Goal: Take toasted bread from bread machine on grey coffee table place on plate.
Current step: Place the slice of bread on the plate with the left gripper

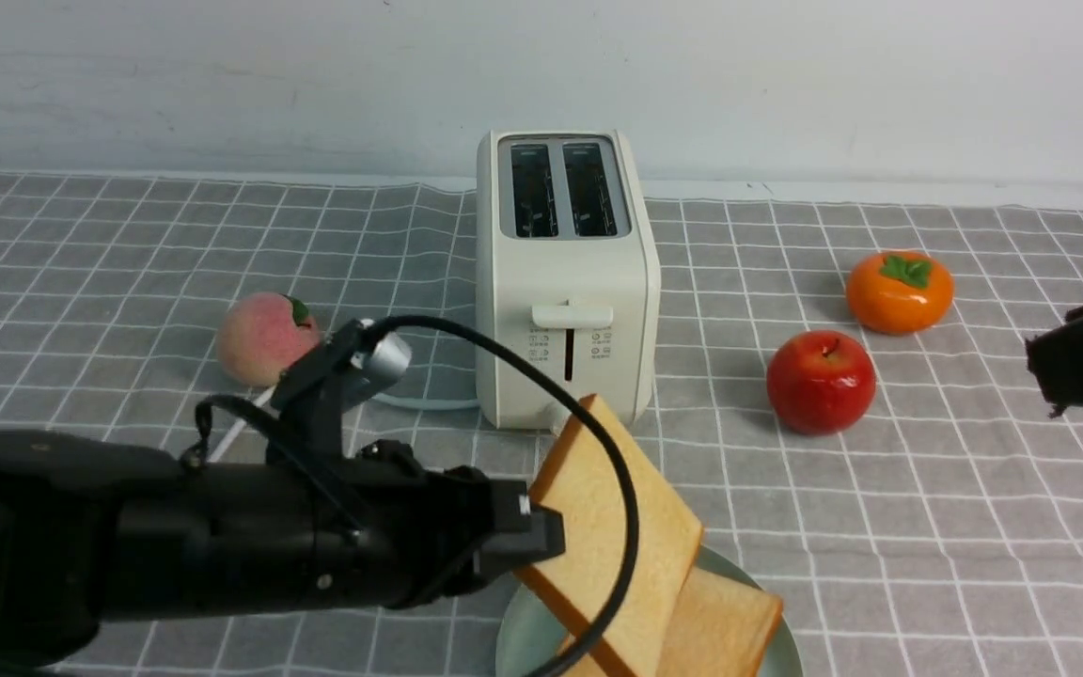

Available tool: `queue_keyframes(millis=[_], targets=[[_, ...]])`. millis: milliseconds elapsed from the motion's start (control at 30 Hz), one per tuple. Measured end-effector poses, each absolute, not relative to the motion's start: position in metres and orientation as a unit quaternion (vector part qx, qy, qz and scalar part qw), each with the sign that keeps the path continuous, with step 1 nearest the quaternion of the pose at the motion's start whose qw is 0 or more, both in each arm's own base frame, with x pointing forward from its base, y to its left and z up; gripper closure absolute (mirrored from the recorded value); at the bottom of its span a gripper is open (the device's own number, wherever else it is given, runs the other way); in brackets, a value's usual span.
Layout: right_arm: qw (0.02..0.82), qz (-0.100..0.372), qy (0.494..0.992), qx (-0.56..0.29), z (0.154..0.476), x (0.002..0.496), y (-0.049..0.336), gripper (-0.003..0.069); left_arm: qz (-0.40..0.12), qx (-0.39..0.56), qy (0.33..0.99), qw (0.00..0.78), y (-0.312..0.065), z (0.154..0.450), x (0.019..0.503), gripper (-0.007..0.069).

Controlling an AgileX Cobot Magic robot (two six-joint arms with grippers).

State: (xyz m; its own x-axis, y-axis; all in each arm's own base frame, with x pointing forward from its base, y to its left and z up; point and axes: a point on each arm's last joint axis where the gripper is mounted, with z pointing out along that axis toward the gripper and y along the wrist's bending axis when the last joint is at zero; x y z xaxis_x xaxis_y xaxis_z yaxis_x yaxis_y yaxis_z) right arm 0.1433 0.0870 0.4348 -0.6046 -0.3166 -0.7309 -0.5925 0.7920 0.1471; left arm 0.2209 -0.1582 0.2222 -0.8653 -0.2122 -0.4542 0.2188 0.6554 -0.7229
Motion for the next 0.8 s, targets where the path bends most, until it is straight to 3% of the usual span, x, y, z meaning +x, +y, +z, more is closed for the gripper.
queue_keyframes(millis=[233,533,700,733,800], targets=[[0.36,0.191,0.875,-0.26,0.435,0.143,0.087,0.0419,-0.402,-0.03,0.895,0.188,-0.166,0.18,0.231,0.0547],[0.361,0.191,0.875,-0.261,0.435,0.143,0.087,0.0419,-0.434,-0.018,0.886,0.159,-0.172,0.18,0.227,0.0536],[0.36,0.191,0.875,-0.261,0.435,0.143,0.087,0.0419,-0.415,-0.027,0.893,0.171,-0.169,0.177,0.23,0.0441],[0.36,0.19,0.875,-0.261,0.435,0.143,0.087,0.0419,-0.407,-0.031,0.896,0.176,-0.168,0.177,0.231,0.0352],[0.36,0.19,0.875,-0.261,0.435,0.143,0.087,0.0419,-0.402,-0.034,0.897,0.179,-0.167,0.176,0.232,0.0278]])
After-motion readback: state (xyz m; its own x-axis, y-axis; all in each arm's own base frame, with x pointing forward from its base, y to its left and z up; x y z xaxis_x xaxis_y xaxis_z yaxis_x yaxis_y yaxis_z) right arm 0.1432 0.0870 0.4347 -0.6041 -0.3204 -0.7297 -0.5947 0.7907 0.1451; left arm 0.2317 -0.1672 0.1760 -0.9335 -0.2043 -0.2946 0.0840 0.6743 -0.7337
